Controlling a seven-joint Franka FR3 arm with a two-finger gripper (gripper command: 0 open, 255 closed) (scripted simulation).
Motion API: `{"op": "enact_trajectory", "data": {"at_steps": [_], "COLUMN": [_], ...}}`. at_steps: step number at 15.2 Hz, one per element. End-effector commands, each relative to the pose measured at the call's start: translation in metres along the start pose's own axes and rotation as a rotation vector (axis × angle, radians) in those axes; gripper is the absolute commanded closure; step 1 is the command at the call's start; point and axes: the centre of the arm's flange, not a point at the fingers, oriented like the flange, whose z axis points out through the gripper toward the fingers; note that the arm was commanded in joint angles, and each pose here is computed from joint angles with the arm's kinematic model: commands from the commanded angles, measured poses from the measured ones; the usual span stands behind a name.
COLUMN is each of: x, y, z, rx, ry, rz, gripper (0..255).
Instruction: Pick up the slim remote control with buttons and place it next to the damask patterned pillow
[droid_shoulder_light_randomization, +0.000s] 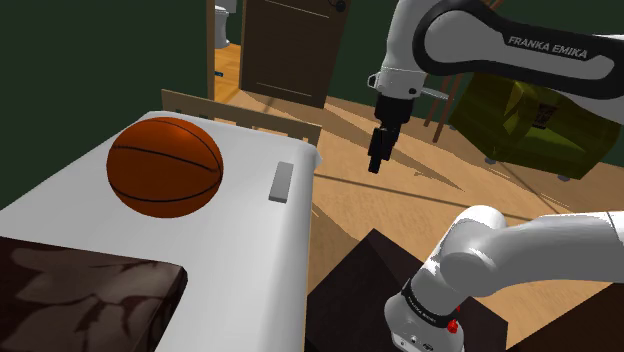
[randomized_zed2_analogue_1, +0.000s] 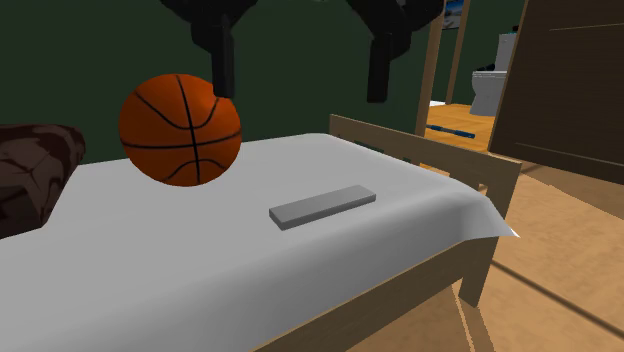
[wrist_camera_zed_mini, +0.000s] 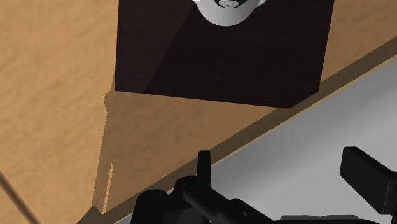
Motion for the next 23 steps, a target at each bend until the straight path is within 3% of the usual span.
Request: {"op": "enact_trajectory", "data": {"at_steps": [1,12,23], "x": [0.0,0.118,0.237], "y": [0.0,-0.013,0.017], "z": [0.0,0.064,0.119], "rx": [0.0,0.025,0.05], "ry": [0.0,0.071,0.141], "rz": [0.0,0.367,0.734], "gripper": [0,0,0]}}
